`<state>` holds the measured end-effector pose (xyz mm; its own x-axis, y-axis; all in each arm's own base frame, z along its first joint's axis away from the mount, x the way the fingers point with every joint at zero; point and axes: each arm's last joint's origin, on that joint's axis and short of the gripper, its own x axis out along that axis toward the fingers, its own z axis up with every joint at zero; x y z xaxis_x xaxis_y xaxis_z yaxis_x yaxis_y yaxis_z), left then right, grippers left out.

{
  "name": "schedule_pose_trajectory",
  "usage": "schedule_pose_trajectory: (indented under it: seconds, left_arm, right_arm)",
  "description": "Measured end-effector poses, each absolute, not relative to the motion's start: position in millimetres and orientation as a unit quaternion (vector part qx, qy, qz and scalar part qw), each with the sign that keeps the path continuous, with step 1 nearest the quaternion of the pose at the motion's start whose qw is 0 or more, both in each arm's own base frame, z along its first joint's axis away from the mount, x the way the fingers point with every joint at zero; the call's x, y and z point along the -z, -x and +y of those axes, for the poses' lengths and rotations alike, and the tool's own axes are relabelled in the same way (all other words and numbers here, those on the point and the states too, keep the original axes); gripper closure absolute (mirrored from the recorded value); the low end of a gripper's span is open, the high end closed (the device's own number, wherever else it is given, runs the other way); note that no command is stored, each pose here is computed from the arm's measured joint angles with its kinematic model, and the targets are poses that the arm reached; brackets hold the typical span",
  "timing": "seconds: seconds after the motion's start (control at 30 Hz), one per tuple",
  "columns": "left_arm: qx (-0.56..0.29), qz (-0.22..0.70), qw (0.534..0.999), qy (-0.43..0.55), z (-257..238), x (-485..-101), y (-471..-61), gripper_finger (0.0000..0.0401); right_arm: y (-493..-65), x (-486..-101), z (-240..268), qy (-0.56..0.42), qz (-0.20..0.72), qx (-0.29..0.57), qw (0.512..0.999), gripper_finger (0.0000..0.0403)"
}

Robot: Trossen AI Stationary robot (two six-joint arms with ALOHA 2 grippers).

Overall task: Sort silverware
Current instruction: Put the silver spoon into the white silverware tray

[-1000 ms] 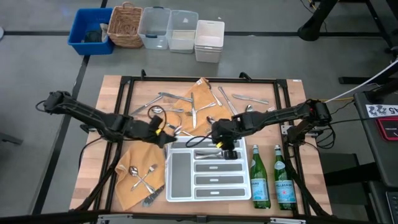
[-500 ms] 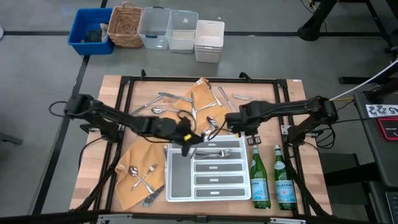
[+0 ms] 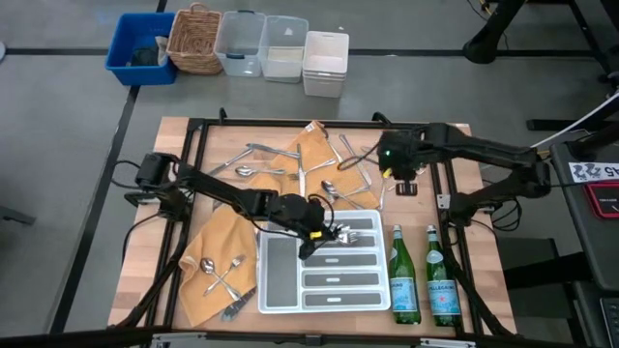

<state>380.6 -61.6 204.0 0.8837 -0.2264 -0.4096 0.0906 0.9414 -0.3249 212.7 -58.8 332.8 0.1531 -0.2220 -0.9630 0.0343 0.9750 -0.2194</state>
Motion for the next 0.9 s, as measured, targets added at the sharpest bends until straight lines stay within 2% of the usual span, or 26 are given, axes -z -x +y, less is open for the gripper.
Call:
schedule_pose_trajectory:
  seconds: [0.2,0.37,0.63,0.9]
  left_arm:
    - [0.115,0.253,0.950,0.144,-77,-188,-384,0.0389]
    - [0.138,0.259,0.951,0.098,-88,-182,-383,0.0388]
    - [0.147,0.263,0.953,0.041,-94,-172,-383,0.0388]
    - [0.142,0.267,0.953,0.017,-93,-165,-385,0.0388]
  right_arm:
    - [-216,-332,-77,0.064,0.621,0.099,0.775,0.0288]
    - [-217,-310,-88,0.085,0.620,0.045,0.778,0.0288]
    - [-212,-255,-88,0.188,0.644,-0.090,0.736,0.0288]
    - [-208,-212,-87,0.265,0.632,-0.143,0.714,0.0288]
